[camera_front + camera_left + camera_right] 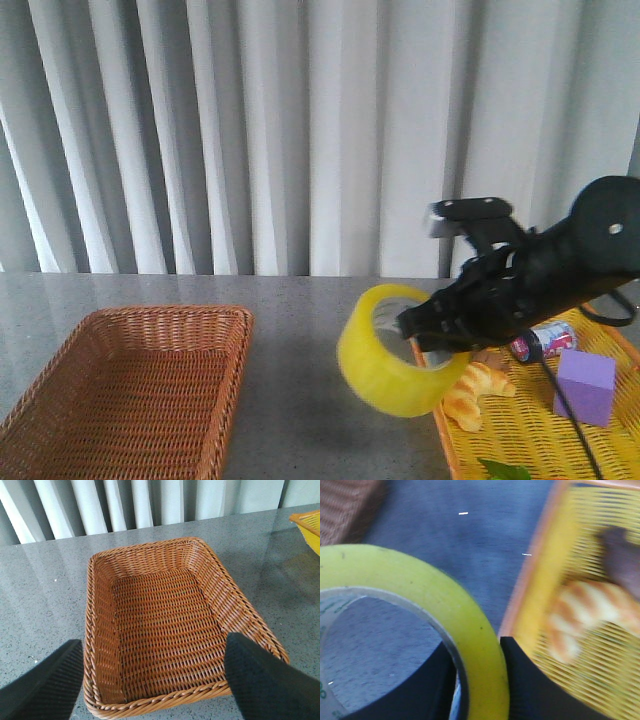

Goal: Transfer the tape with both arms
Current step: 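Grip the tape roll rim with the right gripper, lift and set it on the table, then open the right gripper and withdraw it back over the yellow basket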

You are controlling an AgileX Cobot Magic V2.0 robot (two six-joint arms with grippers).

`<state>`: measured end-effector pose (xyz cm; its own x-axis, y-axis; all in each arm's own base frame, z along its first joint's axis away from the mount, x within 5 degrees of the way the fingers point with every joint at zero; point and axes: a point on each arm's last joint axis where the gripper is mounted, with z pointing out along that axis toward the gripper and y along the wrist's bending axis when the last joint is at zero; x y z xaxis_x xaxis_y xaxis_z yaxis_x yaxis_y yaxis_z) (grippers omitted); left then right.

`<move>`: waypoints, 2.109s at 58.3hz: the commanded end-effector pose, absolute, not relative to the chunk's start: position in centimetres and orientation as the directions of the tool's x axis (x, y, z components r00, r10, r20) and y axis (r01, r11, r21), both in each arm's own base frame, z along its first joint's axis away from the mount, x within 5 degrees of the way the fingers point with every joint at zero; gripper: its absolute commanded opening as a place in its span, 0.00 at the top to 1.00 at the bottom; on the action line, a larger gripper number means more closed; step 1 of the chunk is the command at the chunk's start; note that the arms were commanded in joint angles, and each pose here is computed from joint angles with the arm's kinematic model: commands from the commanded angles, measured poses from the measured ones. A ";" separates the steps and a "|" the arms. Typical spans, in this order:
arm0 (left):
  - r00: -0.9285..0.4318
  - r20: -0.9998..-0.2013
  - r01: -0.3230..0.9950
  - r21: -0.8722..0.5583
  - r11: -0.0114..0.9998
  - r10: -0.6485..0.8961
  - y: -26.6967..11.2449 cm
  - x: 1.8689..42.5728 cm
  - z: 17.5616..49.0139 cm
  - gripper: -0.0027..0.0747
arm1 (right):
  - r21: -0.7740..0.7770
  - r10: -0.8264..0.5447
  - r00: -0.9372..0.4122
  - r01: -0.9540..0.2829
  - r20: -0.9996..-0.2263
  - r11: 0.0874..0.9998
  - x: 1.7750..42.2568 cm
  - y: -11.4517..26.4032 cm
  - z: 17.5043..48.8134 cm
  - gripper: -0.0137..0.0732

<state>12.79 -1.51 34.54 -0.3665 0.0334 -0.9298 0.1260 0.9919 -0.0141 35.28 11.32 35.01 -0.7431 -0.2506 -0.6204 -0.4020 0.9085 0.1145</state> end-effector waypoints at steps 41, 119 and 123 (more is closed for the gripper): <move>-0.263 -0.965 0.119 -0.022 0.993 0.010 -1.5 12.9 36.3 0.26 | -0.087 -0.462 -0.590 -0.552 -0.663 0.830 39.2 19.8 27.9 0.64; -0.450 -0.880 0.440 -0.069 0.896 0.153 -6.4 20.2 37.6 0.27 | -0.038 -0.223 -0.612 -0.300 -0.759 0.953 18.9 5.3 35.4 0.46; -0.458 -0.868 0.478 -0.058 0.877 0.192 -7.6 21.2 37.4 0.27 | -0.038 -0.227 -0.624 -0.301 -0.748 0.953 17.8 5.0 35.1 0.46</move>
